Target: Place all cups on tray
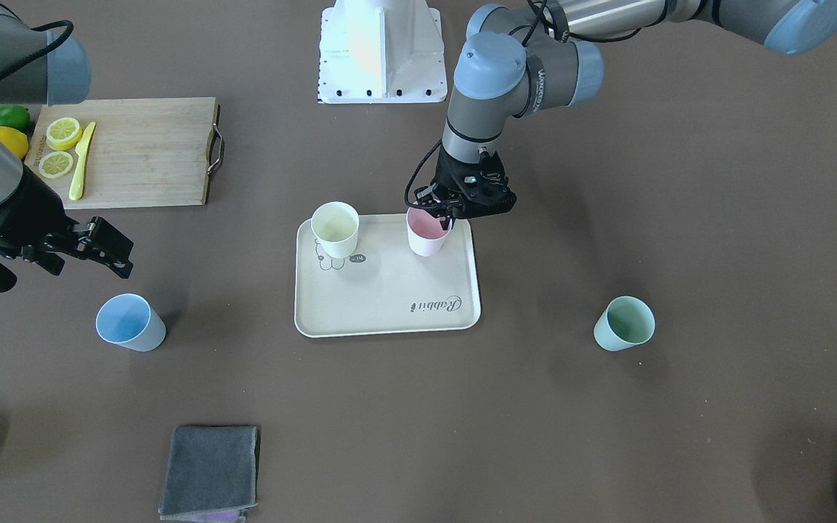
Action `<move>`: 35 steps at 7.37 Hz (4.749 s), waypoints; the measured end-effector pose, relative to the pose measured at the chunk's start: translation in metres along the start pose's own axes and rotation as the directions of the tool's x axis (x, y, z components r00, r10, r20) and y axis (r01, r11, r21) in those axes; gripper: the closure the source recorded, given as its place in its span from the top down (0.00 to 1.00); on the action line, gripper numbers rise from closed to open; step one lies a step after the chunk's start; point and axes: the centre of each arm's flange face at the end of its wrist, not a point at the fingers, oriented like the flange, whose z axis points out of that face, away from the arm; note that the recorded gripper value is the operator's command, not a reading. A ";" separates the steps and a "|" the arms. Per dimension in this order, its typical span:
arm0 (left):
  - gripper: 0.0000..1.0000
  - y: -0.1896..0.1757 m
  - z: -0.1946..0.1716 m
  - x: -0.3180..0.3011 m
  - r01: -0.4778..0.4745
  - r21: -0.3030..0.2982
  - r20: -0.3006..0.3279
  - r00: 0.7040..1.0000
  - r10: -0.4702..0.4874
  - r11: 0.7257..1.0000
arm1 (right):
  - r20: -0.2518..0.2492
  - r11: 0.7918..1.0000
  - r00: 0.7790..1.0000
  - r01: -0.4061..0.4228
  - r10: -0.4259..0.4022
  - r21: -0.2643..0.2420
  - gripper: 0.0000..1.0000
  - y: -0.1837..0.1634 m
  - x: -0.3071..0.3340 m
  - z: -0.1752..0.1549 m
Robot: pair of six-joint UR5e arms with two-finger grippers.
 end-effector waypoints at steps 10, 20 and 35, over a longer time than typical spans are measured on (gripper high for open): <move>0.97 -0.067 -0.114 -0.028 -0.051 -0.017 -0.033 0.998 0.050 0.999 | -0.067 0.994 0.992 0.109 -0.110 -0.023 1.00 -0.028 0.072 0.095; 0.97 -0.085 -0.125 -0.043 -0.056 0.000 -0.019 0.998 0.056 0.998 | -0.034 0.994 0.994 0.109 -0.109 0.007 0.00 -0.021 0.041 0.137; 0.97 -0.236 -0.156 -0.192 -0.248 0.031 0.095 0.965 0.245 0.968 | 0.002 0.998 0.998 -0.066 0.066 0.018 0.55 0.082 -0.245 0.155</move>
